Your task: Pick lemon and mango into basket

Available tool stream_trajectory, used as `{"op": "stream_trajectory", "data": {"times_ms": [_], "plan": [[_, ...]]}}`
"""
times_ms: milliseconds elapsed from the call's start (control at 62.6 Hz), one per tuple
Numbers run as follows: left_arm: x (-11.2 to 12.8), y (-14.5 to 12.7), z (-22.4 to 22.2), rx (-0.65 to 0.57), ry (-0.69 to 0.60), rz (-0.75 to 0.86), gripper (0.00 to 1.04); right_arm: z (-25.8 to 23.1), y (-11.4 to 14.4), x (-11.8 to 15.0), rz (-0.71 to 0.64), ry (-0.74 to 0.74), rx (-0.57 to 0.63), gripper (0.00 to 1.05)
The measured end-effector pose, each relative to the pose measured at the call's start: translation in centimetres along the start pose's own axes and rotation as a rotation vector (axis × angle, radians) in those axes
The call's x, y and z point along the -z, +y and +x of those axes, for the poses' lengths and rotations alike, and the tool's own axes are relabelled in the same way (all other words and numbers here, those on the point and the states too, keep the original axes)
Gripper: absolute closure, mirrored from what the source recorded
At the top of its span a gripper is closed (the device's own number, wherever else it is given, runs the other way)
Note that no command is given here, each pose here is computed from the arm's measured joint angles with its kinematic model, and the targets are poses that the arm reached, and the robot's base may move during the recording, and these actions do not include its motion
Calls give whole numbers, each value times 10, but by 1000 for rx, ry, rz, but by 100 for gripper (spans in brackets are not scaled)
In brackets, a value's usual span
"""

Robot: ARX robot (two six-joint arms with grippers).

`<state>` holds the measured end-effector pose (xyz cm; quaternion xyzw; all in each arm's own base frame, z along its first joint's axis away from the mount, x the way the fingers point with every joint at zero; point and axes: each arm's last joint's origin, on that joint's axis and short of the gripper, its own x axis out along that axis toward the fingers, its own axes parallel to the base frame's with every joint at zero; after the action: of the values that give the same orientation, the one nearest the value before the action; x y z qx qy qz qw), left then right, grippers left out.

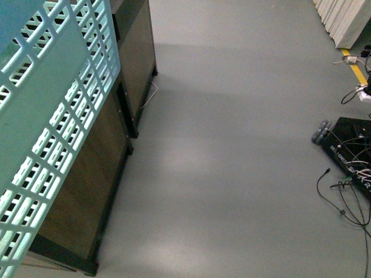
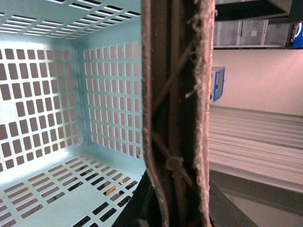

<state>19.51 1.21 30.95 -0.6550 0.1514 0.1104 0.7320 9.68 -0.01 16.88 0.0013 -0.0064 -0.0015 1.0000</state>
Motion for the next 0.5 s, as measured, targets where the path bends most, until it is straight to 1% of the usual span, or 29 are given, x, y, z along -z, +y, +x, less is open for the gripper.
{"op": "stream_trajectory", "data": {"times_ms": [495], "plan": [[0,0,0,-2,-1,1,98,0,0,0,0,0,-2,9]]}}
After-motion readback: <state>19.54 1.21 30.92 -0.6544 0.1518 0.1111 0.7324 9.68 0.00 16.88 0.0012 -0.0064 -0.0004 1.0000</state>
